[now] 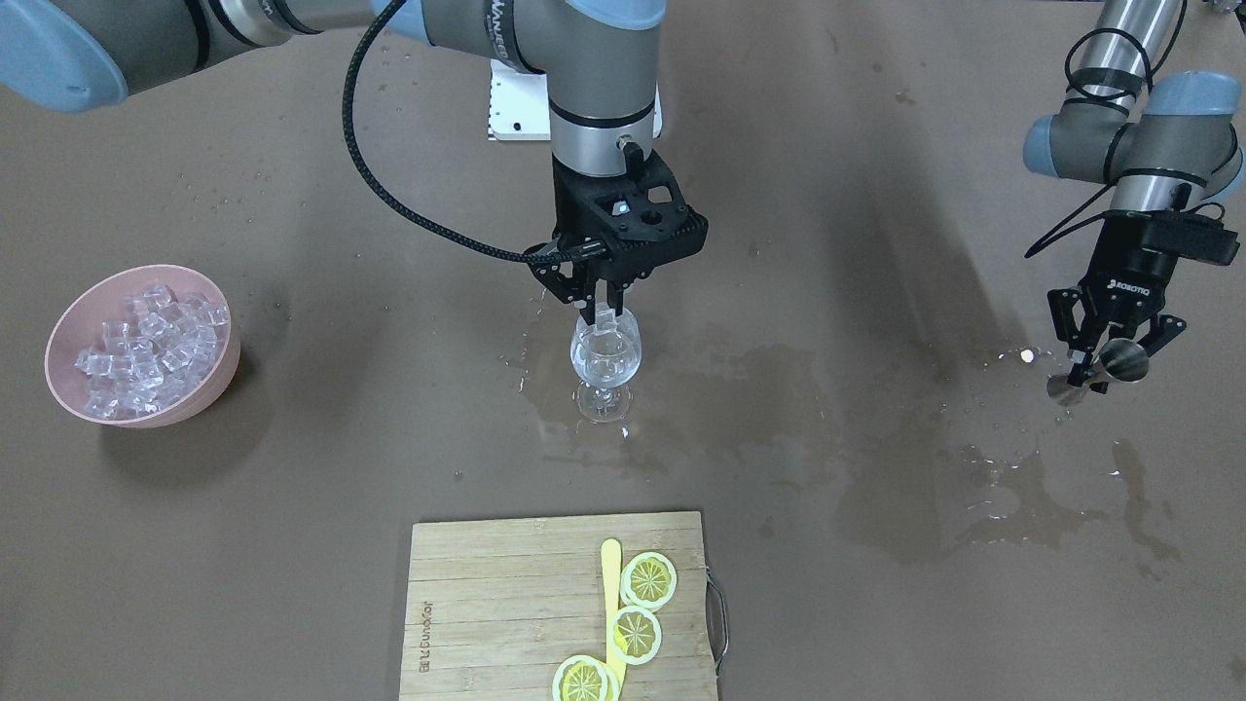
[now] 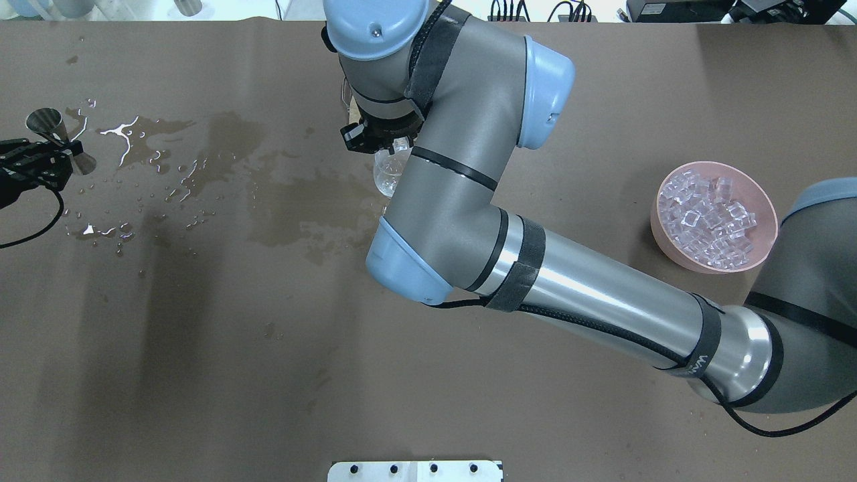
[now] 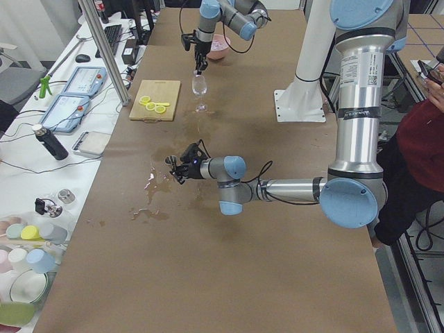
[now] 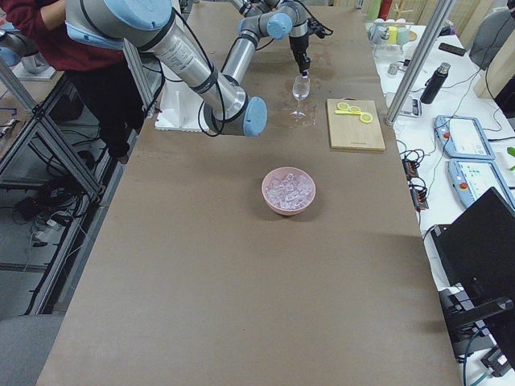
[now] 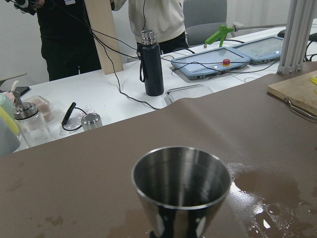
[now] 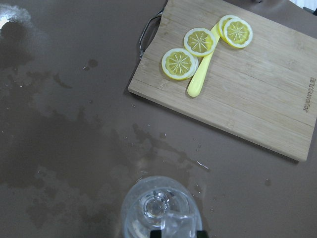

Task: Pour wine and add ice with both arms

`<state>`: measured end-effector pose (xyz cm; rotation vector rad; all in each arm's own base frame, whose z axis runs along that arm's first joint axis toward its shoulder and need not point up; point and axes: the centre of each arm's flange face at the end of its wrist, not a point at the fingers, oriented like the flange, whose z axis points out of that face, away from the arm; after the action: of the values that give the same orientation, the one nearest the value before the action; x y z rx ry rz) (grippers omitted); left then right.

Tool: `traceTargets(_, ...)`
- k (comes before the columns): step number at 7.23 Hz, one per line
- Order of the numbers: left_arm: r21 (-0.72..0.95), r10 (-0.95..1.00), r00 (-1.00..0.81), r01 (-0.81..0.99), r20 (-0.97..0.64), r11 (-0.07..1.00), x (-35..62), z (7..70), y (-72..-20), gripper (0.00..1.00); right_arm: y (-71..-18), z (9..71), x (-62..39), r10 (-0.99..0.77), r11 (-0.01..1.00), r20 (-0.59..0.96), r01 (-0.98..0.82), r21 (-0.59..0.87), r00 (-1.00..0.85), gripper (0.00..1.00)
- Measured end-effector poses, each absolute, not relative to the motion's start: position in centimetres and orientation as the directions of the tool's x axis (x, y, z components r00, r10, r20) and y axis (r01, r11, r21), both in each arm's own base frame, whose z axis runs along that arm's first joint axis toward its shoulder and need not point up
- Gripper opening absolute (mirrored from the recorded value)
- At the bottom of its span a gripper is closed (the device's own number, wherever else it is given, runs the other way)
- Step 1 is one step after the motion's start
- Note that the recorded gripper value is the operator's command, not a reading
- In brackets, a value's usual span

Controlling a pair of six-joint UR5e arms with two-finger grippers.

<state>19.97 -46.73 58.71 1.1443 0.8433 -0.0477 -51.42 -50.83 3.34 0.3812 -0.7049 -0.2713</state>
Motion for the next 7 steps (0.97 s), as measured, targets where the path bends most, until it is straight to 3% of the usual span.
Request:
traceTargets(3,0.767,0.371,0.685,0.458,-0.627,0.449,19.9,61.4,-46.2,0.0,-50.6,3.9,-51.8,-0.369,0.896,0.568,0.12,0.427,0.736,0.76)
traceTargets(4,0.768,0.37,0.688,0.455,-0.625,0.451,20.0,62.4,-46.2,0.0,-50.5,3.8,-51.8,-0.37,0.896,0.568,0.119,0.429,0.735,0.99)
traceTargets(7,0.765,0.359,0.695,0.447,-0.623,0.463,20.4,63.8,-46.5,0.0,-51.4,3.1,-50.4,-0.359,0.896,0.572,0.101,0.433,0.738,1.0)
